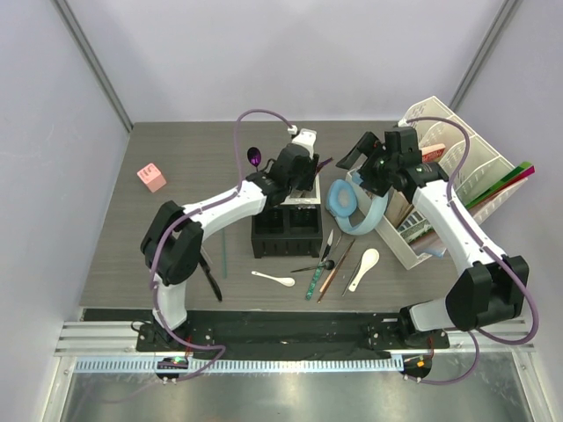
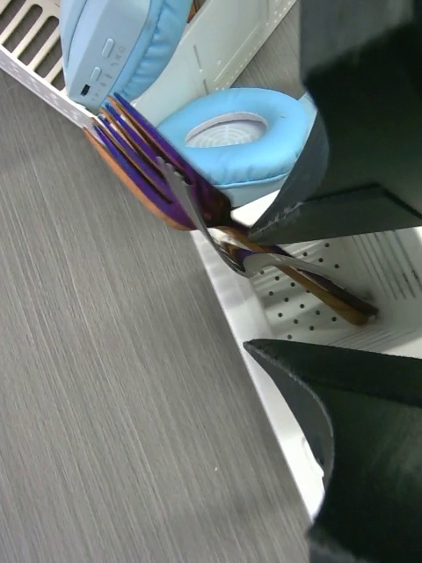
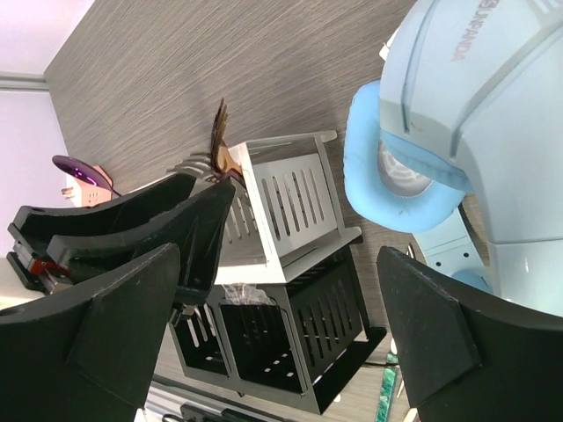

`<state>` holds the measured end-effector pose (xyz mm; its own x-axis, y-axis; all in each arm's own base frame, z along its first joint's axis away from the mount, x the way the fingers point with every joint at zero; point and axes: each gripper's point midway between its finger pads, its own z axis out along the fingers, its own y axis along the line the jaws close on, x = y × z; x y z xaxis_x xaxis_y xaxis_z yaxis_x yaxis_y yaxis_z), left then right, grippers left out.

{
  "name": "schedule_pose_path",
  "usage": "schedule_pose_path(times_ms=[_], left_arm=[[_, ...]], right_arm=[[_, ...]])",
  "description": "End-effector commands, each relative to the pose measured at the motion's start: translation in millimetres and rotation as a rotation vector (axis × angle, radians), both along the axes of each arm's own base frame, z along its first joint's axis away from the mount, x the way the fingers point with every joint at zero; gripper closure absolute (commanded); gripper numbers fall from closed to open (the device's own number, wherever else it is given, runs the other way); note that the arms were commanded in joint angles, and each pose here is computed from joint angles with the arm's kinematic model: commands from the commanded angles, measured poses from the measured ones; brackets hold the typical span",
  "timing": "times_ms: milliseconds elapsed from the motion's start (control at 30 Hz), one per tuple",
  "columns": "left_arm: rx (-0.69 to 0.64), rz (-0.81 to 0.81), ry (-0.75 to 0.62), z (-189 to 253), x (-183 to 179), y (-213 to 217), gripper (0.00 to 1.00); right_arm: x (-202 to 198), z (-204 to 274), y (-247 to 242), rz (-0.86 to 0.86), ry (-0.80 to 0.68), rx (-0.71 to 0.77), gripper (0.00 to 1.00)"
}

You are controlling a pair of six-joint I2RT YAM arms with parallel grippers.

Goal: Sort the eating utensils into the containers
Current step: Place the fork in the container.

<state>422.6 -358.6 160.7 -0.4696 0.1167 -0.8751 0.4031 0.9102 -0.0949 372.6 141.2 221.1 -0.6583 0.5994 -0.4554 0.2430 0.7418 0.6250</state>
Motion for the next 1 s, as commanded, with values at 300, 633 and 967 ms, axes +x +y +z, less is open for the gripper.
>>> schedule_pose_path(times_ms=[300,633,967], left_arm=[[-0.054,0.179,-0.088,85.1,-12.3,54.9,0.41],[-0.111,0.522,0.160,41.5,-62.0,187.6,0.41],[-0.041,0.779,0.422,-35.2,-133.3,279.2,0.41]], right_arm=[[-7.3,17.4,-5.3,-0.032,-0.063,0.019,0.00],[-1.7,-3.9,-7.7,-0.065,0.014,-0.002,0.00],[19.3,13.5,16.1,-0.012,-0.048,0.025,0.00]])
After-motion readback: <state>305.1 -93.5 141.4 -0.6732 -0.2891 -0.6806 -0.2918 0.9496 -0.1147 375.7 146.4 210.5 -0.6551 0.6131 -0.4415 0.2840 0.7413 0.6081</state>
